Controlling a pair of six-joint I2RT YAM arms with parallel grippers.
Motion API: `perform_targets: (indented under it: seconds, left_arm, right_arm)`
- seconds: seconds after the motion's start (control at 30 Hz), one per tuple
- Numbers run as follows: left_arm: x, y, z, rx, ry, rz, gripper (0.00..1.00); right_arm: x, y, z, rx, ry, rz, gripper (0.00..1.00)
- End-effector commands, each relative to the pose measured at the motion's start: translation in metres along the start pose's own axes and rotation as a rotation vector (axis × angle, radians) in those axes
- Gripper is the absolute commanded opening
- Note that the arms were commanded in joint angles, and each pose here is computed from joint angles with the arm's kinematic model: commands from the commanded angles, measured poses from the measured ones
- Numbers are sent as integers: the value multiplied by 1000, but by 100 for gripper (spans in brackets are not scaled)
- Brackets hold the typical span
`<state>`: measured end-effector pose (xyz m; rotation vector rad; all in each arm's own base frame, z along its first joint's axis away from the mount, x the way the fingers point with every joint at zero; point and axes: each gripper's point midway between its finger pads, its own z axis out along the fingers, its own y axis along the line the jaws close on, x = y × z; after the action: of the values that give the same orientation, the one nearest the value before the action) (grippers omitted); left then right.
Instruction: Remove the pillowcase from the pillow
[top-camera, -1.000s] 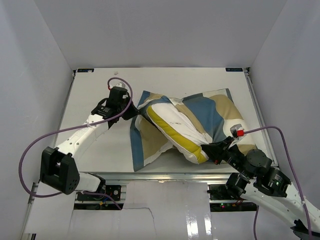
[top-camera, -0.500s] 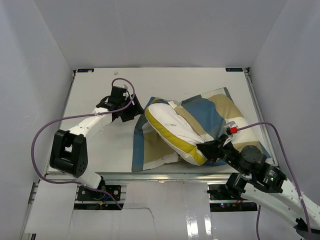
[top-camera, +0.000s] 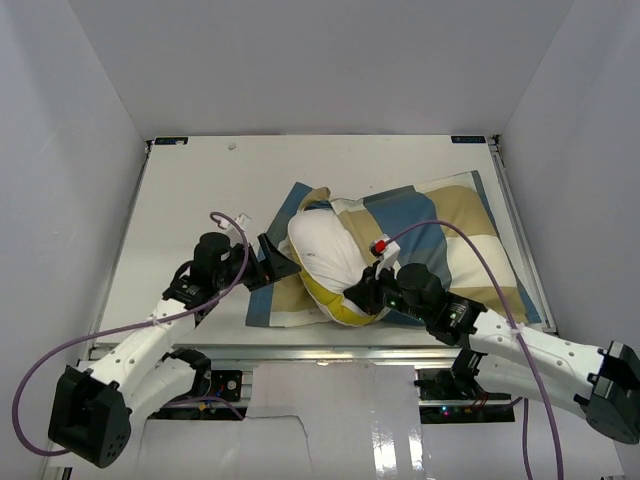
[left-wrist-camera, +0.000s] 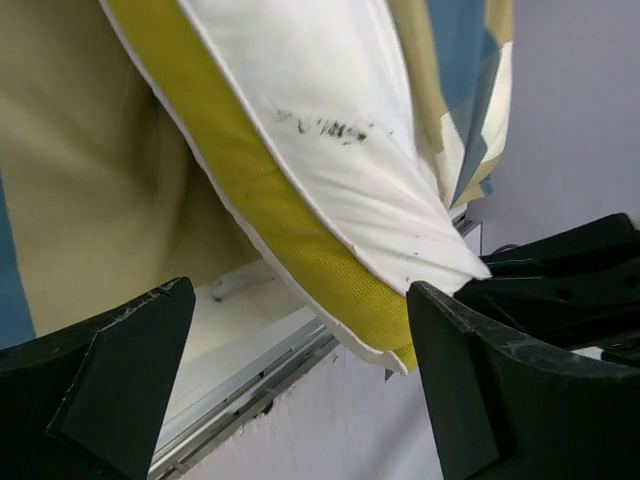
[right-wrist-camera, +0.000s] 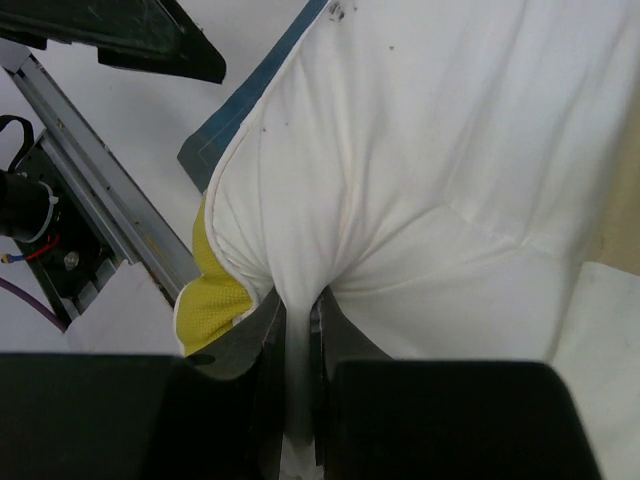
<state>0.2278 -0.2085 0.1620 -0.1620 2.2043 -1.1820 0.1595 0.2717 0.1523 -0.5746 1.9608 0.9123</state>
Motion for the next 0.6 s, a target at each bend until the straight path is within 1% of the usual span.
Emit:
perform_targets:
  seconds: [0.0,0.07,0.17,0.37,0.4,0.47,0.53,0.57]
  left_arm:
    - [7,-11,7,55,32,-4,98]
    - [14,0,11,6,49,-15,98]
    - [13,13,17,-39,29,-29,98]
    - [9,8,32,-23,46,-22,98]
    - [4,1,35,4,27,-12,98]
    - [13,0,43,6,53,-21,98]
    - [14,-3,48,8,53,-18,98]
    - [18,-2,51,6,62,-30,93]
  right_arm:
    - [-50,46,8,-188,-149,7,8]
    - [-46,47,13,-183,-138,11,8]
    - [-45,51,14,-191,-134,10,8]
    - [-44,56,9,-225,-155,13,8]
    - [-44,56,8,-226,-156,13,8]
    - [-46,57,7,-229,-160,11,8]
    - [-49,60,5,-243,-166,8,8]
    - [-50,62,5,-250,-167,6,10]
